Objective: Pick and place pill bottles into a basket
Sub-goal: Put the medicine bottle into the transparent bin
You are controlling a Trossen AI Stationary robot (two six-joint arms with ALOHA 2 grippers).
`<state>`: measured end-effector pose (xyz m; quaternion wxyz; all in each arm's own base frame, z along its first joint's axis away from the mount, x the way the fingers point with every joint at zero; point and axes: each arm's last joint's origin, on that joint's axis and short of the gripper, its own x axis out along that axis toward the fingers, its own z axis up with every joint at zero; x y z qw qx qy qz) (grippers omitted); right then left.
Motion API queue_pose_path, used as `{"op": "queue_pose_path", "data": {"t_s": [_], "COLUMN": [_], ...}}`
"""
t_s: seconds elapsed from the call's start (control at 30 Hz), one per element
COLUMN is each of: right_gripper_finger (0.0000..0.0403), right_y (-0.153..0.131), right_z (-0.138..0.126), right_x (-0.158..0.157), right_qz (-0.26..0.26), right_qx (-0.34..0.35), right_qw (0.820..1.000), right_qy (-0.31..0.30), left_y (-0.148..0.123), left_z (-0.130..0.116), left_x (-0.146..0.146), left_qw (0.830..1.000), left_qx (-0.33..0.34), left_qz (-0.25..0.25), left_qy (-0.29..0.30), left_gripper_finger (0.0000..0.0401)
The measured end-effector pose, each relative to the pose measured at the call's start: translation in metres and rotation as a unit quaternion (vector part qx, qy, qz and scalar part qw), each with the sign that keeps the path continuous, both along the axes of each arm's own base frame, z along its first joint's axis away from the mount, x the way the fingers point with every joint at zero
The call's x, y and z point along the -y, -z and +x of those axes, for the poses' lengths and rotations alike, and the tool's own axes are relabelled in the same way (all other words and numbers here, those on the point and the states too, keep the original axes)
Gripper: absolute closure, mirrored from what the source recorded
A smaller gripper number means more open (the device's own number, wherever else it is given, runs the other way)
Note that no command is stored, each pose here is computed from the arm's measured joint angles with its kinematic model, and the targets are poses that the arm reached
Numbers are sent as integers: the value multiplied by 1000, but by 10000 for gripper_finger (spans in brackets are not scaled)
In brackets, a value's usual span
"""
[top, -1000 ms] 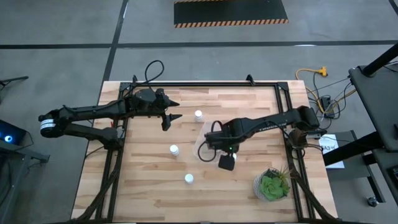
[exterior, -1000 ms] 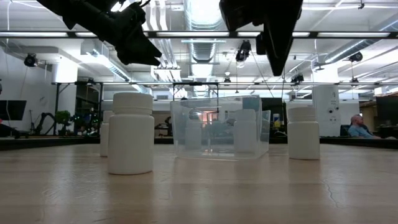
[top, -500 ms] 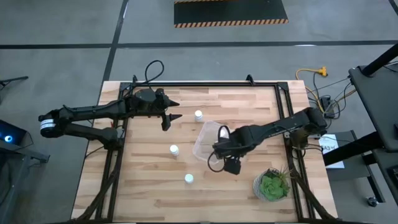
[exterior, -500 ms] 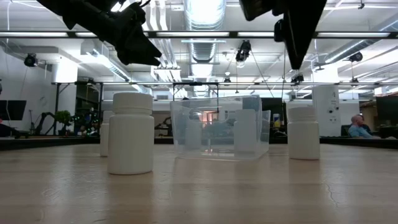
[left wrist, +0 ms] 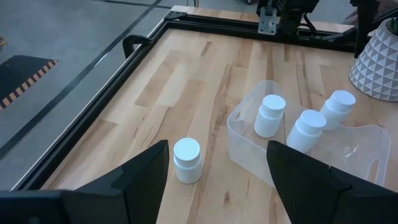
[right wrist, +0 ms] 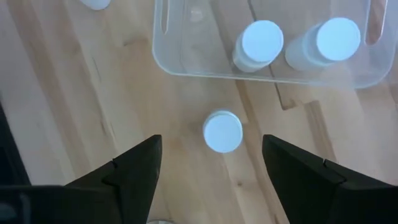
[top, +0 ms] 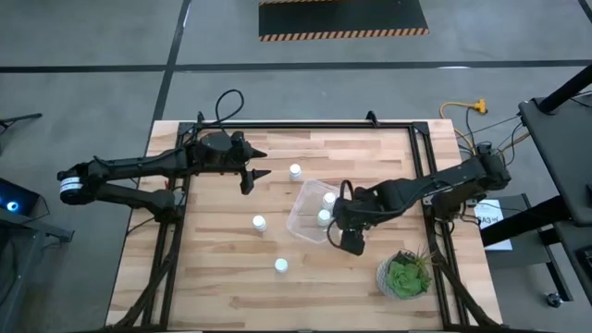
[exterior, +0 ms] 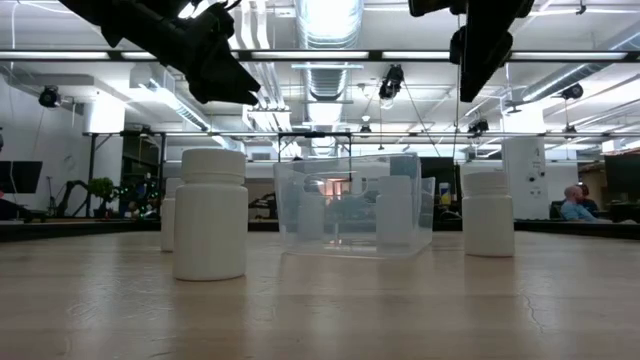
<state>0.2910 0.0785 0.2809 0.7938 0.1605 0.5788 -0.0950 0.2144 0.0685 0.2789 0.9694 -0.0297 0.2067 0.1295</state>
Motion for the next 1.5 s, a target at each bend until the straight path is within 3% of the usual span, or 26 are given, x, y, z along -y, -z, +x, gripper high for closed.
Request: {"op": "queue_pose_path", "data": {"t_s": [0.33,0.73,1.33,1.5], "right_gripper_finger": [136,136,135,112], "right_y": [21,30,30,38], "right_z": [-19,-10,-6,-3], "right_x": [5,3,2,1], "right_qz": [-15,-30,-28,-27], "right_qx": [-24,-10,10,-9], "right_qw": [999,997,996,997], "right_qy": [-22,-77,-83,-78], "left_y": [0,0,0,0], "left_z": [0,0,0,0], "left_x": [0,0,0,0], "left_qw": [1000,1000,1000,1000], "left_qx": [-1,-1,-1,0], "left_qz": [0,0,0,-1], "left_qy": [0,0,0,-1], "left_gripper_finger": [147,147,147,147]}}
